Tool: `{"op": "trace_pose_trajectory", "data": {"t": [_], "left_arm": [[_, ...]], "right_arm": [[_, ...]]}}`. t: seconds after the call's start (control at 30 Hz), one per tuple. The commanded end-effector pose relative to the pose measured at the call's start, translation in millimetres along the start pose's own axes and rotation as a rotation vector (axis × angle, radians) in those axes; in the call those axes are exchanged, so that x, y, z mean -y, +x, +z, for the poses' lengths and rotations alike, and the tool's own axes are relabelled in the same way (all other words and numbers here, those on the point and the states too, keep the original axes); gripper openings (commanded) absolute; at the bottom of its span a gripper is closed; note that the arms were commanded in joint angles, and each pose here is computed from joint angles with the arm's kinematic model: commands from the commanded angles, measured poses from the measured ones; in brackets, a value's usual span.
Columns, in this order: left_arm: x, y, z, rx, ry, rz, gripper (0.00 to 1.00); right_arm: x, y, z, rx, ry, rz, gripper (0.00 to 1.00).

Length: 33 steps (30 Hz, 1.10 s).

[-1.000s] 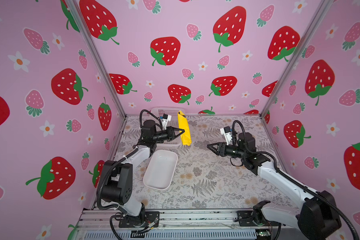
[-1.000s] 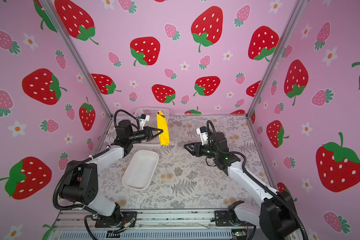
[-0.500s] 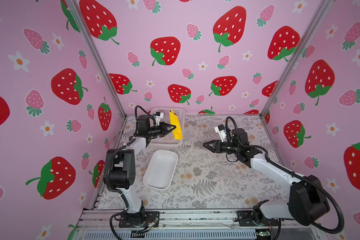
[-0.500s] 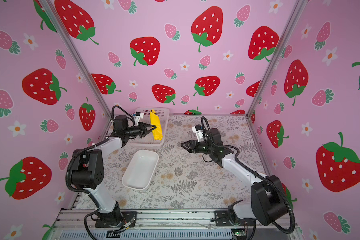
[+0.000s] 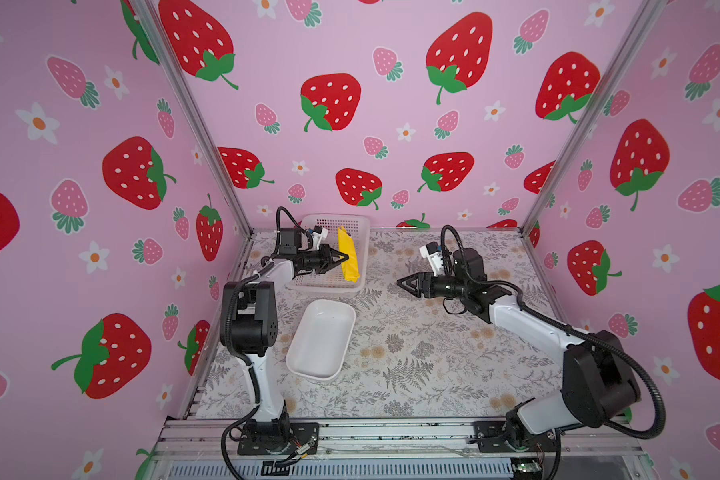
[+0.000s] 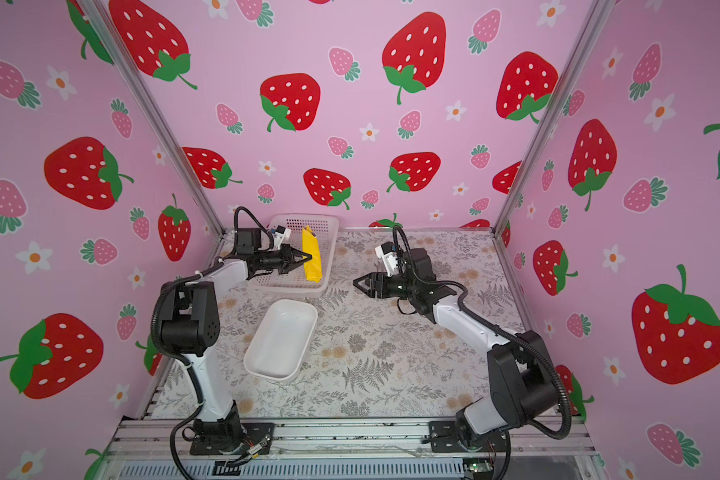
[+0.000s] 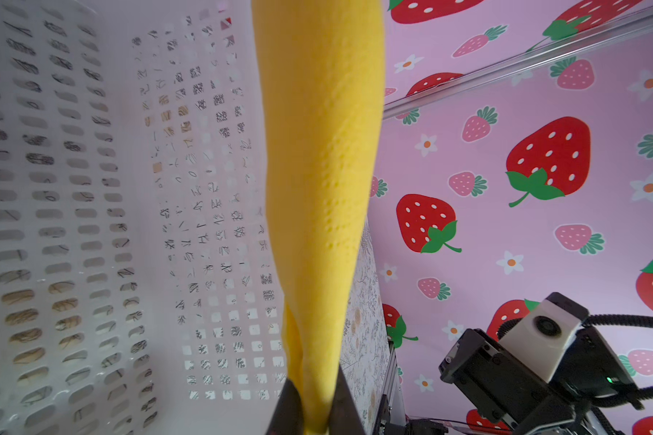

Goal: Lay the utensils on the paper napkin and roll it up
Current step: 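Carry the yellow bundle with the left gripper over the white basket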

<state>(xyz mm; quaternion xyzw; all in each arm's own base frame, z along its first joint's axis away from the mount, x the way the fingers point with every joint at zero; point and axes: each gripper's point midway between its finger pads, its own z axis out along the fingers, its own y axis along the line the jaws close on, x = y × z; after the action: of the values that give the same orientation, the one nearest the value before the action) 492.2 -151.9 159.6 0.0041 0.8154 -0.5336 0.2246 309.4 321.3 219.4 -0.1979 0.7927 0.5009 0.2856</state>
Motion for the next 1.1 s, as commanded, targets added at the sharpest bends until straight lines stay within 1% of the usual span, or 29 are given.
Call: {"op": "trace_pose_trajectory", "data": {"t": [0.0,0.43,0.8,1.07], "left_arm": [[5,-11,-2,-0.014,0.005,0.056,0.00],[-38,-29,23,-0.052,-0.021,-0.001,0.00],[-61,-24,36,-0.086,-0.003,-0.063,0.00],[-70,-26,44,-0.099,-0.004,-0.082,0.01]], "right_arm": [[-5,-10,4,0.016,-0.017,-0.039,0.64],[2,-13,14,0.004,-0.008,-0.028,0.65],[9,-9,18,-0.014,-0.002,-0.002,0.65],[9,-7,18,-0.017,-0.002,0.000,0.66]]}}
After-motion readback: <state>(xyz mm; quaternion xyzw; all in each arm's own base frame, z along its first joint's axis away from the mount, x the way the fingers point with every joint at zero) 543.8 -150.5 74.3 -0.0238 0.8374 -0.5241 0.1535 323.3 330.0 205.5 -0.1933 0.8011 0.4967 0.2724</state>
